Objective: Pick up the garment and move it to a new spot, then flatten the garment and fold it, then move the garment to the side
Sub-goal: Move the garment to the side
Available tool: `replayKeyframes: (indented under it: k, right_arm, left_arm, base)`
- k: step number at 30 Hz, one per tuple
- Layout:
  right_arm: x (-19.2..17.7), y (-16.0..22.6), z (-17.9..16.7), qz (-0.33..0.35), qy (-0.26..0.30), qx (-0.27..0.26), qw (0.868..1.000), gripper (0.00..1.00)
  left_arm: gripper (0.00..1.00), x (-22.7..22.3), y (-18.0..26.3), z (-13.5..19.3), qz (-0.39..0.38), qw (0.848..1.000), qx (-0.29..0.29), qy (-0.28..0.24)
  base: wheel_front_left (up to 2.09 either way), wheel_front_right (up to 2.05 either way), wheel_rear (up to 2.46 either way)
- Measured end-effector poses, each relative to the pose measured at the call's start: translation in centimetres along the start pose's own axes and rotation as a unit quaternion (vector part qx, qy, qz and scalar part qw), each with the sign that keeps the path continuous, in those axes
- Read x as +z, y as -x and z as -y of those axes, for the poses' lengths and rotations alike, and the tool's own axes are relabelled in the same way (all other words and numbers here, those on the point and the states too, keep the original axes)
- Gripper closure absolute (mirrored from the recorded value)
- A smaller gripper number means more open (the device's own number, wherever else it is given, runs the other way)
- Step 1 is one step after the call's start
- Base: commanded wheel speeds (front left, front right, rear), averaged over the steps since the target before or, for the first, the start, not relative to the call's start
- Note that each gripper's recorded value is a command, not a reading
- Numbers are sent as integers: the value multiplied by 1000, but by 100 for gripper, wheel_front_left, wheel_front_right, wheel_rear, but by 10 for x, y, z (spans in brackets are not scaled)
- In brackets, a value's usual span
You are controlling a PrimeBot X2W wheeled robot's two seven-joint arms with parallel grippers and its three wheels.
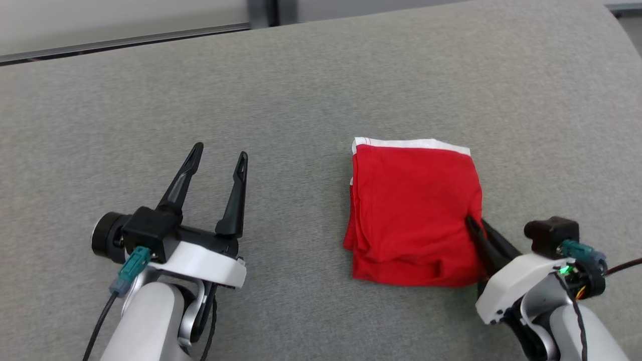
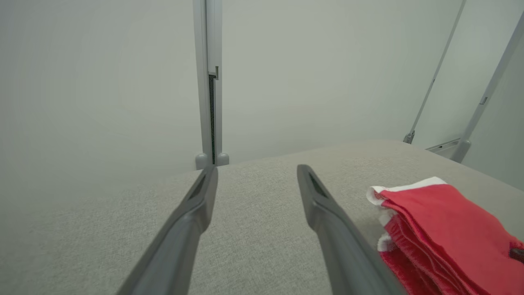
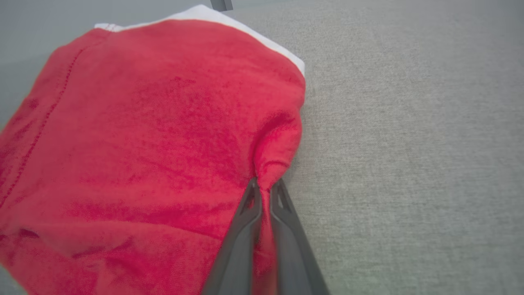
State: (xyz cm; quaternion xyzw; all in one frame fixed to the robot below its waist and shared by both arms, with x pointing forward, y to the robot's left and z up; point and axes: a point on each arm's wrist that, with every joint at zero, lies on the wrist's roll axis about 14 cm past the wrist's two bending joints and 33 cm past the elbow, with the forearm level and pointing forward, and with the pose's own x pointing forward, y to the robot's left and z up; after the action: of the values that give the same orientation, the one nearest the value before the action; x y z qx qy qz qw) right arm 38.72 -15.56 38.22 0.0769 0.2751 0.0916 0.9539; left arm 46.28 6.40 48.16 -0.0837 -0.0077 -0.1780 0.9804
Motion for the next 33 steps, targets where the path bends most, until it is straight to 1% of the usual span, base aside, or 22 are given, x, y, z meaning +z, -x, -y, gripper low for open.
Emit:
replayKeyframes:
  k: [2,5,8,11,13,15,17,19,22,23,24,25,26,29,33]
  right_arm:
    - [10,2,19,15,8,-22,1000,100]
    - [23,0,60,19,35,-62,997,100]
    - [45,-7,102,34,61,-102,992,100]
    - [68,-10,151,45,83,-150,984,100]
    - [80,-15,178,53,74,-178,980,100]
    - [87,-20,203,53,79,-204,974,100]
    - [92,-23,227,51,84,-230,968,100]
    - [88,-22,251,35,91,-259,961,100]
    - [79,-29,272,17,99,-282,954,100]
    - [78,-34,274,18,97,-284,954,81]
    - [76,-39,275,18,96,-284,954,56]
    - [76,-44,275,24,93,-284,954,2]
    - [77,-47,274,32,93,-284,954,0]
    - [82,-47,275,50,104,-288,951,0]
    - [85,-35,278,78,88,-303,946,0]
  left_arm:
    - [0,1,-13,17,4,1000,-29,3]
    - [0,1,-31,37,9,998,-64,9]
    - [0,-4,-44,46,12,996,-83,14]
    - [0,-7,-57,53,18,994,-103,19]
    - [0,-8,-66,53,25,993,-111,16]
    - [0,-11,-74,53,30,992,-118,16]
    - [0,-16,-80,53,33,991,-126,17]
    - [0,-24,-83,53,31,991,-130,25]
    - [0,-33,-86,52,28,990,-131,34]
    - [0,-36,-87,50,26,990,-131,35]
    - [0,-39,-87,49,25,991,-130,36]
    - [0,-40,-87,47,24,991,-129,35]
    - [0,-41,-87,46,23,991,-129,35]
    - [0,-40,-86,47,23,990,-132,34]
    - [0,-36,-85,46,23,991,-126,32]
  base:
    - [0,0,0]
    - [0,0,0]
    - [0,0,0]
    - [0,0,0]
    - [0,0,0]
    - [0,0,0]
    - [0,0,0]
    - [0,0,0]
    - [0,0,0]
    - [0,0,0]
    - [0,0,0]
    - [0,0,0]
    - [0,0,0]
    - [0,0,0]
    - [0,0,0]
